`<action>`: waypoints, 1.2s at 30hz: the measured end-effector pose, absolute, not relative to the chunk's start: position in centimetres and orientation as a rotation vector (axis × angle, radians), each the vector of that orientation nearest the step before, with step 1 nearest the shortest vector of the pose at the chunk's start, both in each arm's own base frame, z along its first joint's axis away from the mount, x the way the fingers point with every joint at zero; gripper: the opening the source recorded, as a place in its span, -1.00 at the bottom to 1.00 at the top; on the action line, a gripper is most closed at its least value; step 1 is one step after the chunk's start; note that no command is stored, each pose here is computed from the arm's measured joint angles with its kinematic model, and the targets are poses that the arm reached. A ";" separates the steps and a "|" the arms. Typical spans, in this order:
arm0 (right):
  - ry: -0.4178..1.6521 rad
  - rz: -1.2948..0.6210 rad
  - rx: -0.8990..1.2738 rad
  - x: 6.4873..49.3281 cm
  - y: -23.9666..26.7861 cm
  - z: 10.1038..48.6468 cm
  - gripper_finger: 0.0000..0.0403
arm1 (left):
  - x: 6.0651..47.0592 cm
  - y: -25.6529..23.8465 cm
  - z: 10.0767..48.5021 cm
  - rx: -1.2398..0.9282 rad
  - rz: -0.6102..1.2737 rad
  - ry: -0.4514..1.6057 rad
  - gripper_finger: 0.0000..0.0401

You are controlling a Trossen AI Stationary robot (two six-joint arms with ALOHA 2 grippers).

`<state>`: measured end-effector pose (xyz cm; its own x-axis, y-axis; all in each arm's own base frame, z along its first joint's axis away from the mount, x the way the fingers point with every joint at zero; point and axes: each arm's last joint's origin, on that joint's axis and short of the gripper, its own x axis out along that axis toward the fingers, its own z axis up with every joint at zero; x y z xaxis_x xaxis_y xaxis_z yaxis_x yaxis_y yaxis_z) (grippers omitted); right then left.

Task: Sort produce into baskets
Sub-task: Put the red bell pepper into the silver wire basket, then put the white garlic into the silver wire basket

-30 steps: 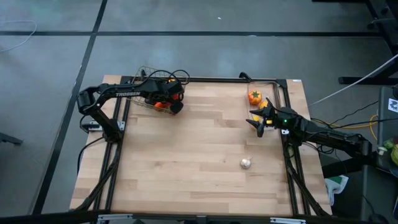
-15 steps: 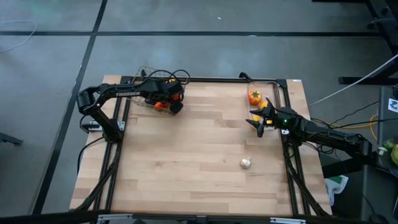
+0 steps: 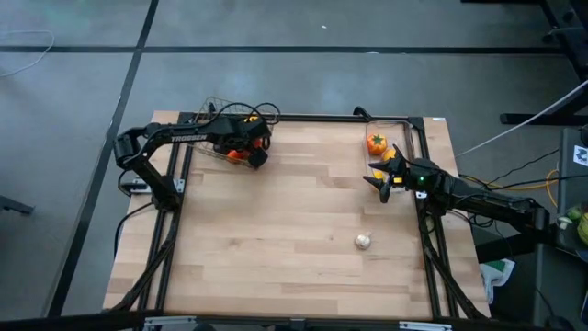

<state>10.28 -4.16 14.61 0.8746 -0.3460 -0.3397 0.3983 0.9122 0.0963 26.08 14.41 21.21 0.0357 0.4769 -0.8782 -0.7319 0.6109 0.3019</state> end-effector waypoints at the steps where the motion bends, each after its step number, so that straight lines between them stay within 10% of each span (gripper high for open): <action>1: 0.323 -0.390 0.166 10.3 -4.2 14.6 0.25 | 26.1 14.4 21.2 -0.265 0.937 1.218 0.86; 36: 0.290 -0.390 0.159 10.4 -4.2 14.8 0.25 | 28.0 10.0 29.7 -0.243 0.730 0.652 0.97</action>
